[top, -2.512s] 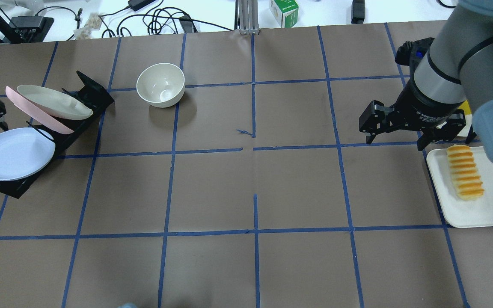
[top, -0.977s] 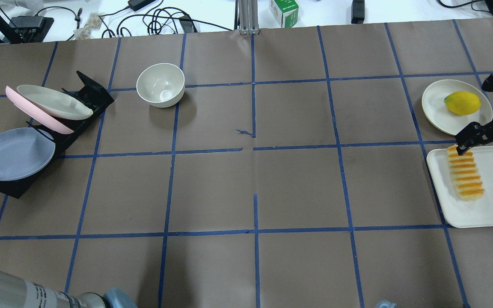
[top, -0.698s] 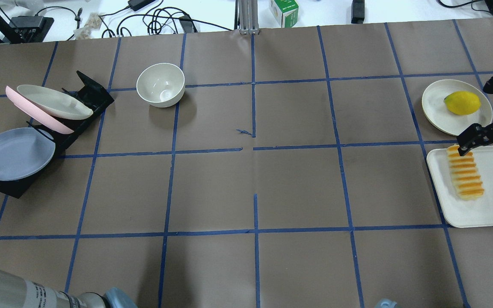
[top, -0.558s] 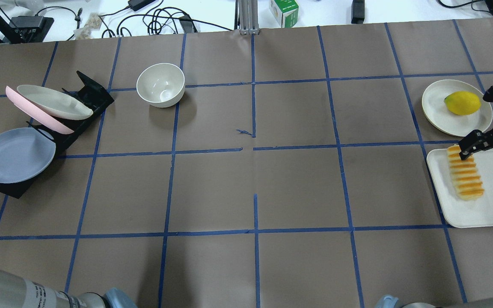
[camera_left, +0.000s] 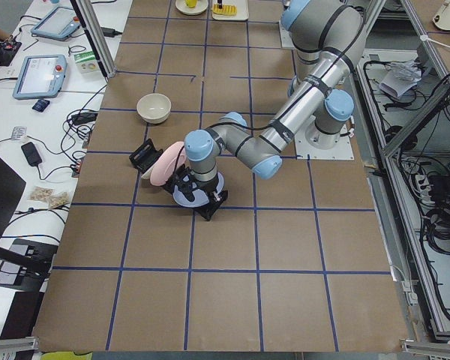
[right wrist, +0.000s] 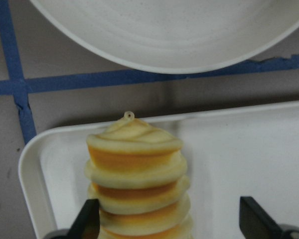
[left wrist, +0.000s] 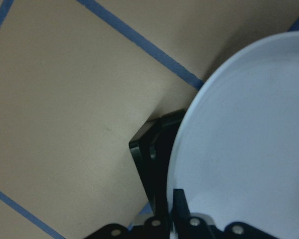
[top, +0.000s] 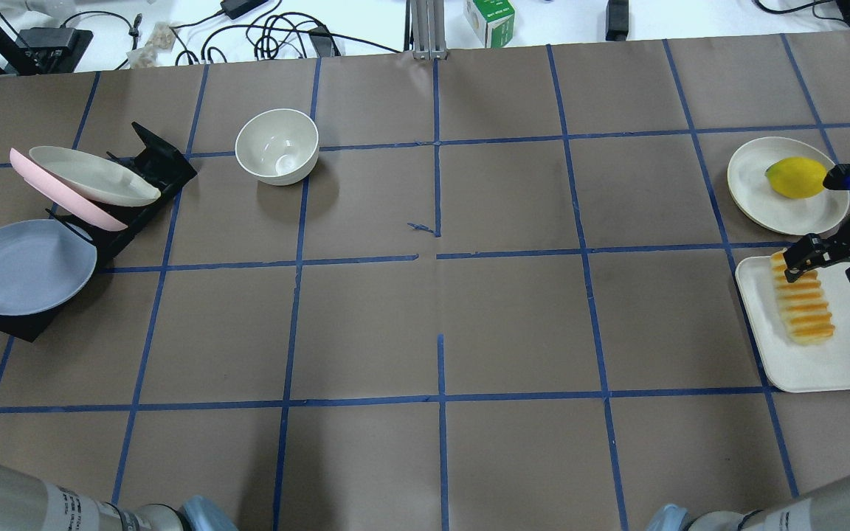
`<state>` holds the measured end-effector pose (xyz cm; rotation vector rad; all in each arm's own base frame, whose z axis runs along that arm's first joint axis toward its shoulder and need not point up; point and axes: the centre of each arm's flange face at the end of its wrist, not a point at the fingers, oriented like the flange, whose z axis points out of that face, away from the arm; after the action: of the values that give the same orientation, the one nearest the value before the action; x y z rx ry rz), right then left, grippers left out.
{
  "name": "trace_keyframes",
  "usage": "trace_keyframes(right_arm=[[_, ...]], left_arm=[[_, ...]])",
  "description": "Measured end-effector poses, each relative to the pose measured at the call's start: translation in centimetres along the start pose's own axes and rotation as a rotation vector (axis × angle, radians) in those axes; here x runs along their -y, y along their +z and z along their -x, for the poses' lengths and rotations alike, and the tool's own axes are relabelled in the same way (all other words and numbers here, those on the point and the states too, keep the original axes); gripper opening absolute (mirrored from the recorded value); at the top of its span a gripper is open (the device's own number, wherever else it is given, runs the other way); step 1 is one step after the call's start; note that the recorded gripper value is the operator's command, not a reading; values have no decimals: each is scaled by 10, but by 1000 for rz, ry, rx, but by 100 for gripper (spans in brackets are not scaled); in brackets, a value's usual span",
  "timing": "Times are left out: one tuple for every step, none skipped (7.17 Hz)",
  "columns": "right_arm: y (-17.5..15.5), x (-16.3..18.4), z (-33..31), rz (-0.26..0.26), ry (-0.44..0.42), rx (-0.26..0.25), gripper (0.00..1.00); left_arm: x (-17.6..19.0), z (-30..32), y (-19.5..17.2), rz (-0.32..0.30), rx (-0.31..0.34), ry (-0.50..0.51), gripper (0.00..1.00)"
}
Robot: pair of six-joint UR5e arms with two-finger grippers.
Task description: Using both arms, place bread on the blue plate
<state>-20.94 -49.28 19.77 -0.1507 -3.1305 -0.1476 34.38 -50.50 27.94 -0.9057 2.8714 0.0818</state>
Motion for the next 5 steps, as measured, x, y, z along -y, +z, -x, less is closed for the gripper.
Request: trace_keyframes(right_arm=[[4, 1, 2, 5, 27, 6, 99], [8, 2, 3, 11, 37, 12, 56], [11, 3, 4, 18, 42, 16, 12], [12, 2, 4, 28, 46, 21, 0], [13, 1, 5, 43, 49, 27, 0]], left_arm=[[0, -2, -23, -3, 25, 22, 0], [-6, -6, -52, 25, 52, 55, 0], [-20, -8, -76, 91, 79, 90, 0], [-41, -8, -92, 171, 107, 120, 0], [-64, -10, -110, 242, 107, 143, 0]])
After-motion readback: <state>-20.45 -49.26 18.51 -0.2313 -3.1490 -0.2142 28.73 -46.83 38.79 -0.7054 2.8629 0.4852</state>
